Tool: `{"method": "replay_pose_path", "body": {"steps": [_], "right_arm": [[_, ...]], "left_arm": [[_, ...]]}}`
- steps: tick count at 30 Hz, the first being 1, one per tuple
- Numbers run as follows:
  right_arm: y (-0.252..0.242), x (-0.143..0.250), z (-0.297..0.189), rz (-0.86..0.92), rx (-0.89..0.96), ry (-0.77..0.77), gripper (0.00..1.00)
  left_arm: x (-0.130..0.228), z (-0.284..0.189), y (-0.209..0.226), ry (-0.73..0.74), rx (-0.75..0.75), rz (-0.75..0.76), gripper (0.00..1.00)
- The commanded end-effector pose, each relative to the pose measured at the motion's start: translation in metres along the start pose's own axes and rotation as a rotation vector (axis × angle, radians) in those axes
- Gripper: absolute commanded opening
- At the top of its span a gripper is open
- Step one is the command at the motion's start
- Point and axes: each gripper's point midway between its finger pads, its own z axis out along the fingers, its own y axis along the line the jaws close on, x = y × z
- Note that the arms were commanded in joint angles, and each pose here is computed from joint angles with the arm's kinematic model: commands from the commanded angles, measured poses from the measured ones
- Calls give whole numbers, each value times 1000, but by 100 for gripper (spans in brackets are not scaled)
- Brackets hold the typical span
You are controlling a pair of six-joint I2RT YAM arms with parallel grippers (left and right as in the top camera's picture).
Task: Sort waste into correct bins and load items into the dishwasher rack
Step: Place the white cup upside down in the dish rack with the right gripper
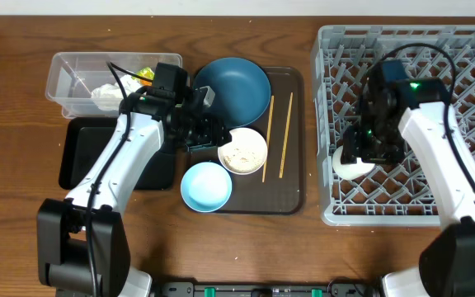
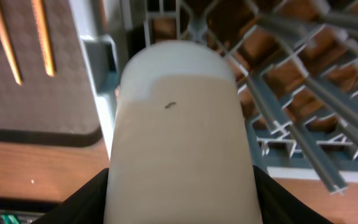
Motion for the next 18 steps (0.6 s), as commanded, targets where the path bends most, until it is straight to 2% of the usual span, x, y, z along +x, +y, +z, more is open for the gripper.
{"method": "replay_pose_path", "body": {"steps": [1, 3, 6, 8, 18], "right_arm": [[0, -6, 8, -4, 20, 17, 42], [0, -6, 11, -3, 21, 29, 47], [0, -6, 13, -12, 22, 34, 69], [0, -6, 12, -14, 21, 33, 77], [2, -16, 0, -16, 13, -17, 75]], "left_arm": [[-4, -7, -3, -22, -7, 25, 59], [-4, -7, -3, -22, -7, 25, 59], [-4, -7, -3, -22, -7, 25, 59], [-4, -7, -3, -22, -7, 25, 59], [-4, -7, -3, -22, -7, 25, 59]]}}
